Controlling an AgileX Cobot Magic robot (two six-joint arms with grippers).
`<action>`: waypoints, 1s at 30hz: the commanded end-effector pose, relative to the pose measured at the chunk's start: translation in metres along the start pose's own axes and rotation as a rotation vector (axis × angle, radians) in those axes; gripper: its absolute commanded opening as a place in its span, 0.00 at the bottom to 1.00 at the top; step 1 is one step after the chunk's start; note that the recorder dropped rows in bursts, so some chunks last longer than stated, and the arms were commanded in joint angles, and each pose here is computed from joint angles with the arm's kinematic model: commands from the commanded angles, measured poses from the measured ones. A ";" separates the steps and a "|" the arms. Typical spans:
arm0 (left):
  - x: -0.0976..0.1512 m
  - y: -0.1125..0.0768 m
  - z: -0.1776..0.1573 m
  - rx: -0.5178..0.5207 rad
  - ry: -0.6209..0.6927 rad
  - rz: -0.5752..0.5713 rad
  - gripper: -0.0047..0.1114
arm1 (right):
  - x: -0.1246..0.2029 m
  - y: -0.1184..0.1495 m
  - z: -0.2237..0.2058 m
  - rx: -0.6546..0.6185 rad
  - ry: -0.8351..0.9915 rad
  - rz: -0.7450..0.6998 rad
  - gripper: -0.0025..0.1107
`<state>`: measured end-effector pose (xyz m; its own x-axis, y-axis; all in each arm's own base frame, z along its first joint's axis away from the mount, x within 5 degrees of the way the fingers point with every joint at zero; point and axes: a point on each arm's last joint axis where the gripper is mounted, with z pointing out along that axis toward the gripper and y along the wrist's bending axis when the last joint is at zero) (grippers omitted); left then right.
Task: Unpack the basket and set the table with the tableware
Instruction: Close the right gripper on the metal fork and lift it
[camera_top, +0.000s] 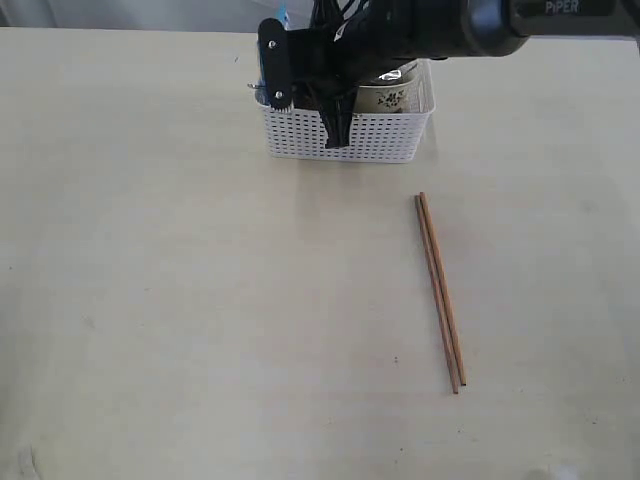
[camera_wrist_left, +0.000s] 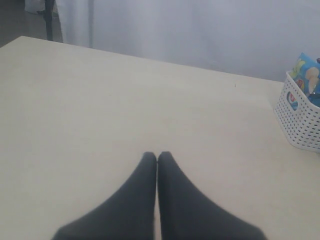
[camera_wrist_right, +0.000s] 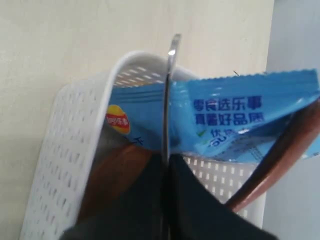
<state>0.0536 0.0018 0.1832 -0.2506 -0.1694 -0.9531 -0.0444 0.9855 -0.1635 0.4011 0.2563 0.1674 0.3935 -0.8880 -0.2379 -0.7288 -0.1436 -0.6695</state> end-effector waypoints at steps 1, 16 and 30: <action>0.001 0.000 0.000 0.001 0.001 -0.010 0.04 | -0.011 -0.005 -0.007 0.020 -0.020 -0.007 0.04; 0.001 0.000 0.000 0.001 0.001 -0.010 0.04 | -0.026 -0.015 -0.023 0.073 -0.050 0.051 0.02; 0.001 0.000 0.000 0.001 0.001 -0.010 0.04 | -0.044 -0.044 -0.113 0.014 -0.121 0.818 0.02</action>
<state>0.0536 0.0018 0.1832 -0.2506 -0.1694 -0.9531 -0.0444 0.9855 -0.1635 0.3600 0.2569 0.2750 -0.0856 -0.7132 -0.6957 -0.8113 0.4552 -0.3668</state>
